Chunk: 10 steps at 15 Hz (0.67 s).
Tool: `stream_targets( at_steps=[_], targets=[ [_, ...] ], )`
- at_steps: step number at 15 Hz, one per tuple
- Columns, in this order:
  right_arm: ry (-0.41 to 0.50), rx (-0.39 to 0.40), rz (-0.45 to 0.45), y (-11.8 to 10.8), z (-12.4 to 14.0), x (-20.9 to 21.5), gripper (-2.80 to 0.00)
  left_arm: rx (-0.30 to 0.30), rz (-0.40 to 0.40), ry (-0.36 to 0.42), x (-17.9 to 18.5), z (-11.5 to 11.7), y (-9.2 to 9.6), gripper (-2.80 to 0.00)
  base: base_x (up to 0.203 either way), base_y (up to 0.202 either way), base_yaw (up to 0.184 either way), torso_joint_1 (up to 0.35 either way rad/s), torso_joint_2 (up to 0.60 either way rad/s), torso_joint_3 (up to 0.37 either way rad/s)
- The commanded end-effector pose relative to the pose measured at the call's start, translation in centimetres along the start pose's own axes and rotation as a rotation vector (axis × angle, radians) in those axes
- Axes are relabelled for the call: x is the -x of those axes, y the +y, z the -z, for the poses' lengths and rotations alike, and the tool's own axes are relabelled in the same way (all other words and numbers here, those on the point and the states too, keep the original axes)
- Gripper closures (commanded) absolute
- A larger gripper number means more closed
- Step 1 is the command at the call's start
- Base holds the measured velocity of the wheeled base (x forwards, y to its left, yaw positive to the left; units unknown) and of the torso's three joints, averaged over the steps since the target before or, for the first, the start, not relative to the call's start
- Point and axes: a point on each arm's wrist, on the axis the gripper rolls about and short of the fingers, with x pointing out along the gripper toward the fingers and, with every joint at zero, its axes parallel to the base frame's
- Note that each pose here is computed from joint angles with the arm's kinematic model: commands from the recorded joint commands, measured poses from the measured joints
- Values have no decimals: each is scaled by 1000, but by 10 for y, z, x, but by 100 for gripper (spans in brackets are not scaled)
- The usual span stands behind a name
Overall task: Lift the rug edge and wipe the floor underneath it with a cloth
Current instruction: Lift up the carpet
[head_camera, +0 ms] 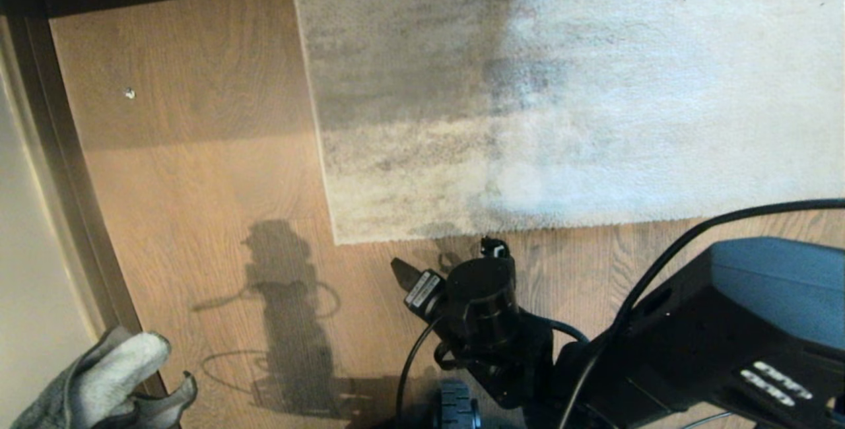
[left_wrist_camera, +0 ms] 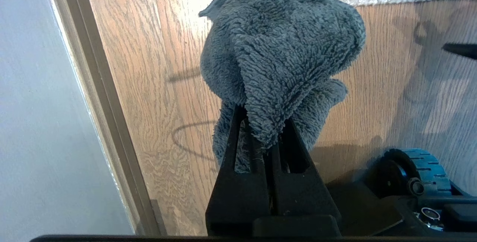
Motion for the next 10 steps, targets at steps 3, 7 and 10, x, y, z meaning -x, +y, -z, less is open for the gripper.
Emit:
stream_targets(
  at_steps=[3, 7, 10],
  targets=[
    [-73, 22, 98, -15, 18, -24, -280, 0, 0, 0, 0, 0, 0, 0, 0, 0, 0, 0, 0, 0],
    [-174, 11, 111, -16, 23, -45, -280, 0, 0, 0, 0, 0, 0, 0, 0, 0, 0, 0, 0, 0],
    [-240, 15, 37, -13, 19, -50, -280, 0, 1, 0, 0, 0, 0, 0, 0, 0, 0, 0, 0, 0]
  ],
)
